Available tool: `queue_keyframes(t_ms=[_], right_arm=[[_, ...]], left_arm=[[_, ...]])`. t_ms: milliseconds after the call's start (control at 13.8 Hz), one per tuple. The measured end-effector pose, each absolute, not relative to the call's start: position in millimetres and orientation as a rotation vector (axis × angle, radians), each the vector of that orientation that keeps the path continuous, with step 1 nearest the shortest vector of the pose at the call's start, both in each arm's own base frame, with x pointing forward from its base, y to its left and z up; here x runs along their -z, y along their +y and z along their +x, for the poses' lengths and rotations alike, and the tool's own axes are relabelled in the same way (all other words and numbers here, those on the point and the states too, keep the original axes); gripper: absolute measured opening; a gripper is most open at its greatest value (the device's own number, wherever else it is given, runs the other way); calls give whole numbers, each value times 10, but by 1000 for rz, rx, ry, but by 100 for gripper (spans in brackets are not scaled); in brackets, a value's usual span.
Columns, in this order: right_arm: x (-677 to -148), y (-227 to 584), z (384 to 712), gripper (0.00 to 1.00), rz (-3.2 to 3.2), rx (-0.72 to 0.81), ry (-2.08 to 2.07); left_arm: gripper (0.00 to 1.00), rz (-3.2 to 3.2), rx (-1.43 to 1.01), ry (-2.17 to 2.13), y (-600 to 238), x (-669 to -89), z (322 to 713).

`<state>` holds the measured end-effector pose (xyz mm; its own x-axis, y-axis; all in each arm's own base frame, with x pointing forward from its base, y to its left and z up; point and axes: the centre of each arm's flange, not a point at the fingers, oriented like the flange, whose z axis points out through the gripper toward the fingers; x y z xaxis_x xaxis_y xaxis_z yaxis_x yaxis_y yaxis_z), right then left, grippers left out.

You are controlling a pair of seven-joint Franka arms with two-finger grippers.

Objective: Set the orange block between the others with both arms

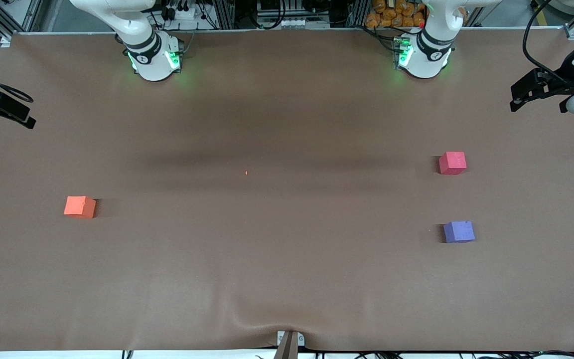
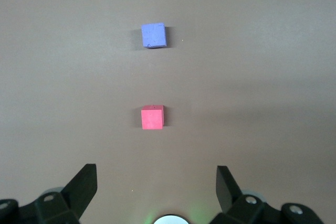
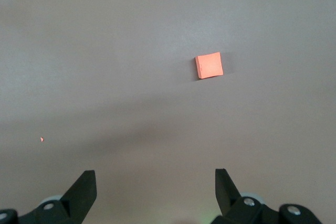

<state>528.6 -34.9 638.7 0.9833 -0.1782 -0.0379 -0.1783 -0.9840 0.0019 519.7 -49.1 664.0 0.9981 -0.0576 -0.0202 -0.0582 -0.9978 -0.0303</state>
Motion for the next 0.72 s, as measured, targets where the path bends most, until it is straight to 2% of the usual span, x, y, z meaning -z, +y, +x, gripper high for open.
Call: queue_keyframes(t_ms=[507, 725], right_arm=[[-6214, -456, 5328, 100, -3124, -107, 306], [-5906, -490, 5510, 100, -3129, -143, 286]], left_arm=[[100, -3110, -37, 87, -480, -6616, 5224], [100, -3110, -57, 86, -474, -6548, 5269]])
